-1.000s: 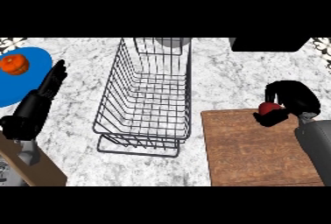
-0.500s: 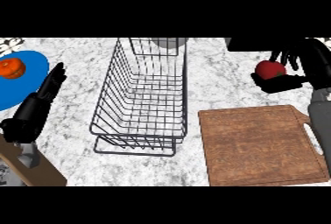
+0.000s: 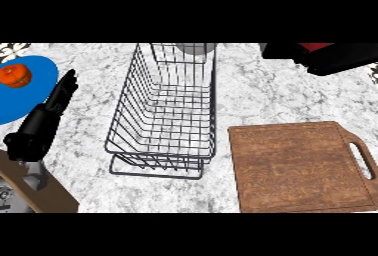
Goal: Pick the tomato from the cutting board and place it in the basket
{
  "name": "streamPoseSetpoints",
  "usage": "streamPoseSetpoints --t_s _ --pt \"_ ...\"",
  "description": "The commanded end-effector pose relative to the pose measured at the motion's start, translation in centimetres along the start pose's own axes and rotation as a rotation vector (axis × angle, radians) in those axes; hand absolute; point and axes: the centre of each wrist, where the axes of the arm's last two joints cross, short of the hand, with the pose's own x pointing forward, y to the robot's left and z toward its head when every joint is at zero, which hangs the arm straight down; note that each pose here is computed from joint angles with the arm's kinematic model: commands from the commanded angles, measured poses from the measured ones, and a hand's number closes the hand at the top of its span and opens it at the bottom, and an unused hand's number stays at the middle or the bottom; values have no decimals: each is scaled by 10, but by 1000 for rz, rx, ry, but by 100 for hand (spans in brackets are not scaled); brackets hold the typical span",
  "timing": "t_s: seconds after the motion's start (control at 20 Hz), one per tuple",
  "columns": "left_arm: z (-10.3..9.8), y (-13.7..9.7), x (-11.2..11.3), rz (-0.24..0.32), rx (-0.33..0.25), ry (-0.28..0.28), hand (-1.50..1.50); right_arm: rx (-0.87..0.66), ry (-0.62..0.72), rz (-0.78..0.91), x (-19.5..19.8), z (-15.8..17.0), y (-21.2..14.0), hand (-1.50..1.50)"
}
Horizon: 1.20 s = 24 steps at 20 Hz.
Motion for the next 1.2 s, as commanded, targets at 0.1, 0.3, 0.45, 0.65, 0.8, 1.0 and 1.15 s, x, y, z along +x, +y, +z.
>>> streamPoseSetpoints --t_s 0.1,0.3,0.45,0.65,0.8,1.0,1.15 --pt "-4 -4 -5 5 -7 -8 0 90 -18 -57 88 -20 6 150" --pt "-8 -6 0 0 -6 -16 0 159 2 -44 132 -36 20 150" --pt "-12 -7 -6 8 -7 -6 0 193 21 -46 159 -41 25 150" --pt "-10 -4 6 -3 2 -13 0 233 76 -51 154 -67 56 150" --pt "-1 -8 -7 -2 -5 -30 0 317 104 1 174 -66 79 150" --pt "9 -6 3 6 -13 -21 0 380 174 11 183 -70 107 150" --pt "0 -11 3 8 -15 -19 0 430 201 93 172 -73 121 150"
